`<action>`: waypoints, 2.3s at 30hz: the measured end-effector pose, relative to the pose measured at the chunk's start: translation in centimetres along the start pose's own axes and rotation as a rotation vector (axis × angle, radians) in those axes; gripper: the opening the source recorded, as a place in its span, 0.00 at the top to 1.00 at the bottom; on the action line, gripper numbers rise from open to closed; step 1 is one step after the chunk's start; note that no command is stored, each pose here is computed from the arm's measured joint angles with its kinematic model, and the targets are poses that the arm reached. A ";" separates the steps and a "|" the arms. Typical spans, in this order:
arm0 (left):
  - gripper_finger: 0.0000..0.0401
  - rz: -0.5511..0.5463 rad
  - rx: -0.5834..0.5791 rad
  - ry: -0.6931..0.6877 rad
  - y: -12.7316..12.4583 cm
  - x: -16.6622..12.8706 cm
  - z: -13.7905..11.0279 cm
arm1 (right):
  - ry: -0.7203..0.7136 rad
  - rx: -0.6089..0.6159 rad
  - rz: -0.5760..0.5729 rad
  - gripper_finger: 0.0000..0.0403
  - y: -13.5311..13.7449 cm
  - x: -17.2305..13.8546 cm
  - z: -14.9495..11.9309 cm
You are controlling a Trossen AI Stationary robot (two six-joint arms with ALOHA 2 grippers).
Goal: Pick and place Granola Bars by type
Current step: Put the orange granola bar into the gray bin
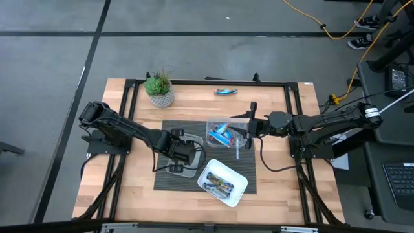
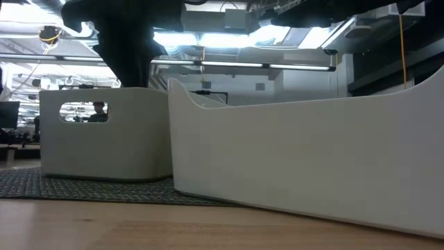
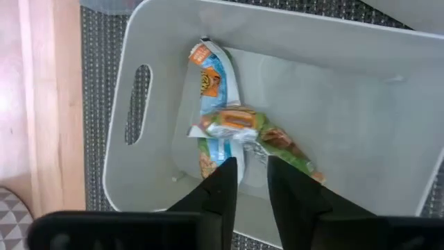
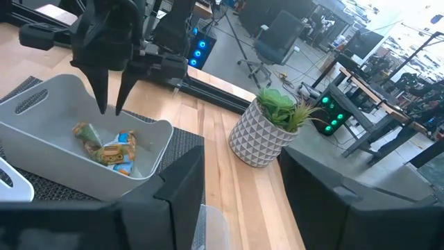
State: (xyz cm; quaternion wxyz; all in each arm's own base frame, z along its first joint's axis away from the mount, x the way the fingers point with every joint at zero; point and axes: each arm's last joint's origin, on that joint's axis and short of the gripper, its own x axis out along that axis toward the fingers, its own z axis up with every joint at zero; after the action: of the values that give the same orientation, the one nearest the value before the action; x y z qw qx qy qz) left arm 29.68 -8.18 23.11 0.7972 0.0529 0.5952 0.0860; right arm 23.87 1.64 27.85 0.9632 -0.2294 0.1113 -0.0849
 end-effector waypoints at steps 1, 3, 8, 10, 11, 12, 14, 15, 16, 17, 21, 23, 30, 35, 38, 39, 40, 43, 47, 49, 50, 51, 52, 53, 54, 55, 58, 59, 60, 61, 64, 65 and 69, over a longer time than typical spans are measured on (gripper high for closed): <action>0.80 0.004 0.000 -0.001 0.0 0.0 0.0 | 0.000 0.000 0.000 0.52 0.0 0.0 0.0; 0.77 0.013 0.001 -0.003 0.0 0.0 0.0 | 0.000 0.000 0.000 0.52 0.0 0.0 0.0; 0.72 0.031 0.033 -0.004 0.2 0.0 0.0 | 0.000 0.000 0.000 0.52 0.0 0.0 0.0; 0.71 0.052 0.040 -0.010 0.3 0.0 0.0 | 0.000 0.000 0.000 0.52 0.0 0.0 0.0; 0.71 0.065 0.041 -0.013 0.3 0.0 0.1 | 0.000 -0.001 0.000 0.52 0.0 0.0 0.0; 0.71 0.078 0.042 -0.017 0.4 0.0 0.1 | 0.000 -0.003 0.000 0.52 0.0 0.0 0.0; 0.71 0.097 0.041 -0.023 0.4 0.0 0.1 | 0.002 -0.004 0.001 0.52 0.0 0.0 0.0; 0.71 0.103 0.039 -0.025 0.4 0.0 0.1 | 0.004 -0.005 0.002 0.52 0.0 0.0 0.0; 0.71 0.107 0.036 -0.026 0.4 0.0 0.1 | 0.005 -0.005 0.002 0.52 0.0 0.0 0.0; 0.71 0.110 0.035 -0.027 0.5 0.0 0.1 | 0.004 -0.004 0.002 0.52 0.0 0.0 0.0; 0.71 0.157 0.034 -0.042 0.6 0.0 0.1 | 0.021 -0.023 0.010 0.52 0.1 0.0 -0.2; 0.71 0.186 0.030 -0.052 0.6 0.0 0.2 | 0.027 -0.033 0.012 0.52 0.1 0.0 -0.3; 0.72 0.234 -0.026 -0.079 0.7 -0.1 0.2 | 0.070 -0.026 -0.117 0.52 -2.9 0.7 -1.1; 0.72 0.233 -0.063 -0.089 0.4 -0.2 0.1 | 0.197 0.096 -0.229 0.52 -8.2 1.4 -2.5; 0.72 0.235 -0.053 -0.094 0.1 -0.3 0.1 | 0.246 0.154 -0.217 0.52 -10.8 1.7 -2.8; 0.72 0.237 -0.050 -0.096 0.1 -0.3 0.0 | 0.269 0.169 -0.219 0.52 -11.6 2.0 -2.8; 0.72 0.240 -0.046 -0.099 0.0 -0.3 0.0 | 0.304 0.176 -0.214 0.50 -12.3 2.2 -3.0; 0.71 0.251 -0.042 -0.107 -0.2 -0.4 0.0 | 0.413 0.190 -0.216 0.42 -14.1 3.4 -3.4; 0.71 0.253 -0.032 -0.112 -0.5 -0.5 -0.1 | 0.555 0.213 -0.138 0.27 -16.0 6.0 -4.4; 0.72 0.250 -0.024 -0.115 -0.7 -0.5 -0.2 | 0.643 0.228 -0.107 0.21 -16.6 7.6 -5.5; 0.72 0.249 -0.021 -0.116 -0.8 -0.6 -0.2 | 0.682 0.232 -0.093 0.19 -16.9 8.4 -6.1; 0.72 0.249 -0.017 -0.118 -0.9 -0.6 -0.2 | 0.719 0.230 -0.078 0.17 -17.1 9.2 -6.8; 0.71 0.255 -0.014 -0.121 -1.0 -0.6 -0.2 | 0.749 0.225 -0.065 0.16 -17.3 10.0 -7.5; 0.71 0.264 -0.010 -0.126 -1.0 -0.7 -0.3 | 0.777 0.216 -0.051 0.15 -17.5 10.8 -8.2; 0.71 0.275 -0.009 -0.132 -1.1 -0.7 -0.3 | 0.809 0.204 -0.039 0.15 -17.7 11.4 -9.0; 0.71 0.283 -0.007 -0.136 -1.1 -0.7 -0.3 | 0.837 0.192 -0.034 0.15 -17.9 12.0 -9.7; 0.71 0.281 -0.004 -0.137 -1.2 -0.8 -0.3 | 0.908 0.185 -0.012 0.16 -18.5 13.6 -11.9; 0.71 0.275 -0.002 -0.135 -1.3 -0.8 -0.4 | 0.930 0.184 -0.002 0.17 -18.7 14.0 -12.5; 0.71 0.267 0.000 -0.134 -1.4 -0.8 -0.4 | 0.954 0.182 0.012 0.17 -18.8 14.3 -13.1; 0.71 0.263 0.003 -0.133 -1.5 -0.8 -0.4 | 0.977 0.185 0.025 0.17 -18.9 14.6 -13.5; 0.71 0.258 0.014 -0.137 -1.8 -0.9 -0.5 | 1.037 0.194 0.053 0.17 -18.9 15.2 -14.6; 0.71 0.258 0.016 -0.138 -1.9 -0.9 -0.6 | 1.052 0.196 0.065 0.17 -18.8 15.3 -14.9; 0.72 0.252 0.027 -0.144 -2.3 -1.1 -0.7 | 1.062 0.198 0.103 0.15 -18.6 15.5 -15.6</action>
State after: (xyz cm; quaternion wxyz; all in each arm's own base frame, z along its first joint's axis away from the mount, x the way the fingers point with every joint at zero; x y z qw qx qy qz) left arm 28.86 -10.67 23.48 0.8199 0.1441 0.5262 0.1734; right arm 32.74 -24.66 20.16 0.7944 -0.0576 0.5853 -0.1518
